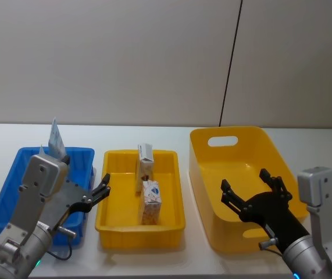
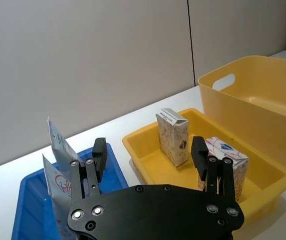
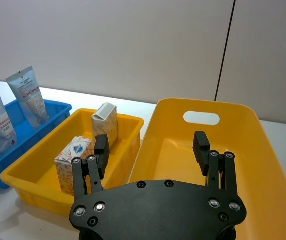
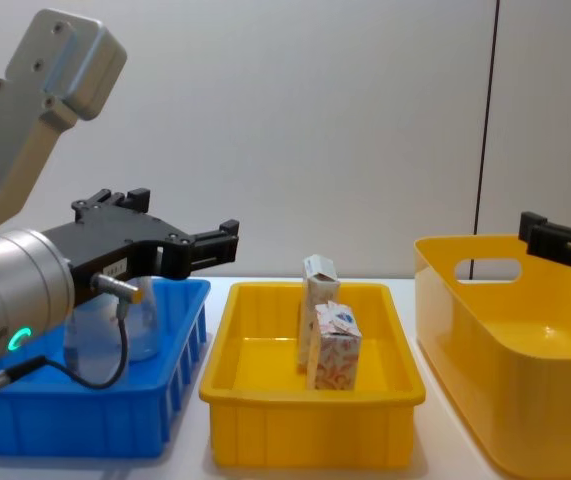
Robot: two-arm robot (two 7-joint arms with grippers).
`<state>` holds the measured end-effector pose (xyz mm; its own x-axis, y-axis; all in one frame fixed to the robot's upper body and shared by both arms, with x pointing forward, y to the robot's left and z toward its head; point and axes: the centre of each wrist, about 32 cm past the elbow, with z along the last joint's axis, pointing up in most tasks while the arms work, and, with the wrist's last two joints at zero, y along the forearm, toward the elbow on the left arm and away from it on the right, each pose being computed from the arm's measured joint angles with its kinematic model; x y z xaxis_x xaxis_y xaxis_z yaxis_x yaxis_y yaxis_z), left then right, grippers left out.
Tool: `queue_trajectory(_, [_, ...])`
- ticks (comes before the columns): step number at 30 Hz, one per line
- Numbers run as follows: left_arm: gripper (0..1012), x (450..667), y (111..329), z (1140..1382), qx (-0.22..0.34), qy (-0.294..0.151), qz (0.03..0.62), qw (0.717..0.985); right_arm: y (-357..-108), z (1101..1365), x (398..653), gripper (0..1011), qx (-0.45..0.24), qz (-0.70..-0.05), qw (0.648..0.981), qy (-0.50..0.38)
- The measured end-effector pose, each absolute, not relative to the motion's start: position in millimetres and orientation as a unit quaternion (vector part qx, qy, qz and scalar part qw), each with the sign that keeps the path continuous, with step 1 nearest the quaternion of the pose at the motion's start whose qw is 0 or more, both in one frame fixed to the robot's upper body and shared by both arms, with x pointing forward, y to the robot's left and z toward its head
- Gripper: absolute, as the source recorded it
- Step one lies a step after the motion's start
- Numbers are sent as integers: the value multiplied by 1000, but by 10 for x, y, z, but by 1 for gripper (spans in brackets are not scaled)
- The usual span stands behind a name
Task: Bimanual collaborative sorting of washing and personal care products
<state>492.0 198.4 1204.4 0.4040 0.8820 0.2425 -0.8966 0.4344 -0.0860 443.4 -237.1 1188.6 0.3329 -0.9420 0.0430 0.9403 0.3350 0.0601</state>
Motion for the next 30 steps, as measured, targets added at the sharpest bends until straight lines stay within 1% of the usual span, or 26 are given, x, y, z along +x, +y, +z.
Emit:
queue_trajectory(5, [1001,4920,1984,12044,29,-126,531,837,-2369,11885,4461,1004,12,-576,817,-34])
queue_trajectory(14, [1001,4920,1984,12044,29,-126,531,837,-2300,11880,4614,1004,9,-577,816,-24])
queue_trajectory(20, [1001,4920,1984,12045,29,-126,531,837,-2186,11884,4752,1004,4,-579,815,-13])
queue_trajectory(30, [1001,4920,1984,12044,29,-127,531,837,-1921,11929,4962,1004,-4,-584,812,11])
